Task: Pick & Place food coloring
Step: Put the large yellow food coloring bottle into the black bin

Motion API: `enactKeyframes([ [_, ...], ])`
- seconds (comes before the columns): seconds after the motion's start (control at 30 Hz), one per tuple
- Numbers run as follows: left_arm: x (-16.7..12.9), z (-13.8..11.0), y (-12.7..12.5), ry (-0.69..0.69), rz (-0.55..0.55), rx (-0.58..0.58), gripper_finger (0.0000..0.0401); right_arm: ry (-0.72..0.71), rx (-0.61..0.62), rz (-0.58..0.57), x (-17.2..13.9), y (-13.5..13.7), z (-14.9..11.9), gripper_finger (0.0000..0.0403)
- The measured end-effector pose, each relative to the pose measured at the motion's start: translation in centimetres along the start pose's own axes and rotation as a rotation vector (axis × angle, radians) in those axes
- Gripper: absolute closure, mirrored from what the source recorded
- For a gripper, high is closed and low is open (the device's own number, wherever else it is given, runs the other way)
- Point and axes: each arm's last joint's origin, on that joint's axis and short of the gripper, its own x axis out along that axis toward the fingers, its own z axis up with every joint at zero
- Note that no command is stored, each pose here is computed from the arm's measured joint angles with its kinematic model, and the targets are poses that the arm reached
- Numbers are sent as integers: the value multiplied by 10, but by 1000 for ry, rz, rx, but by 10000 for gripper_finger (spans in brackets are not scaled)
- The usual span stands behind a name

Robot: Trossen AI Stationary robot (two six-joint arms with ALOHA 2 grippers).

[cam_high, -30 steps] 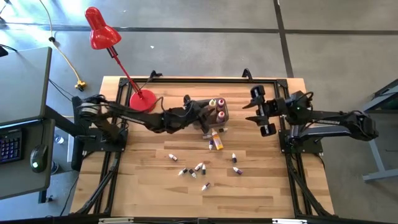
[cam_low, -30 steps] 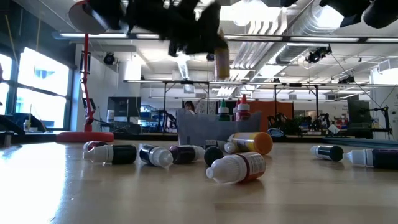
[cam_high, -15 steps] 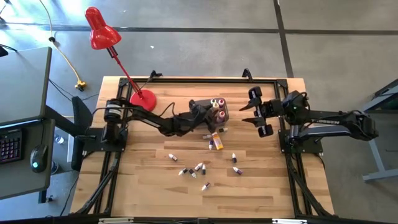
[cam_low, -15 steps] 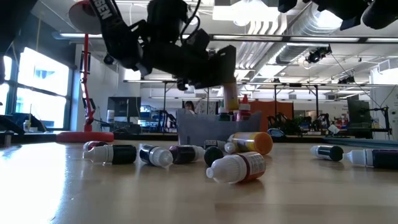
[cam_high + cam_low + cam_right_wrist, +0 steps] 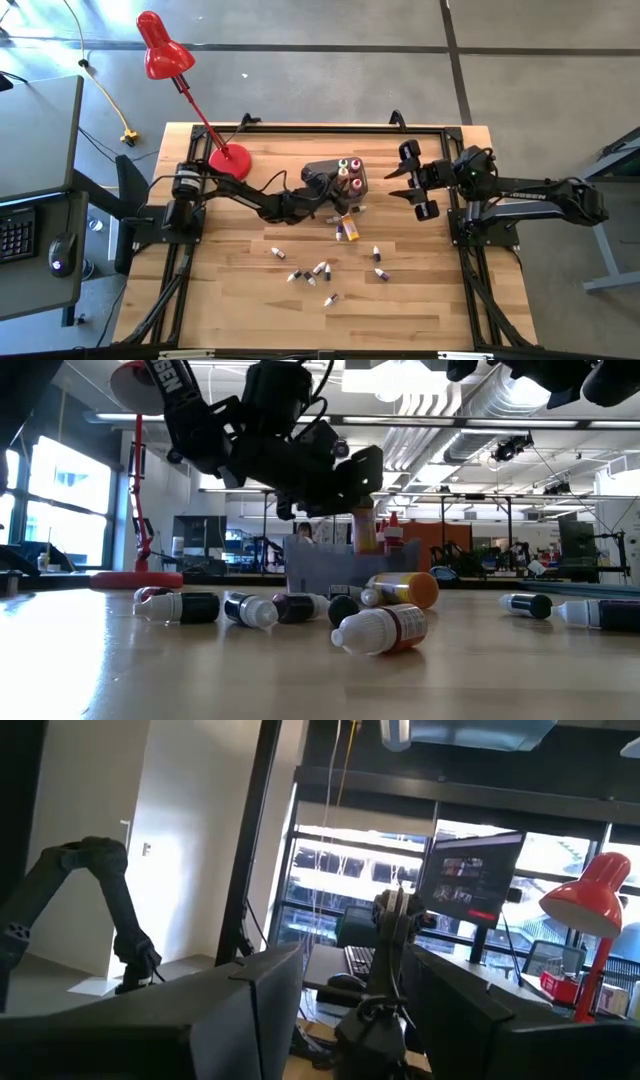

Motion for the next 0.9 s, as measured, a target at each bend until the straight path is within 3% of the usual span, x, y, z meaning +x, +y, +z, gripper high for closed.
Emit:
enactKeyframes([
  [0.47, 17, -17, -9, 75, 8, 45, 263, 15, 12, 1, 0, 0, -2, 236],
  [0.67, 20, -14, -15, 100, -69, 39, 263, 33, 20, 2, 0, 0, -4, 236],
  [0.9, 19, -20, -11, 155, 4, 67, 263, 34, 19, 2, 0, 0, -4, 237],
])
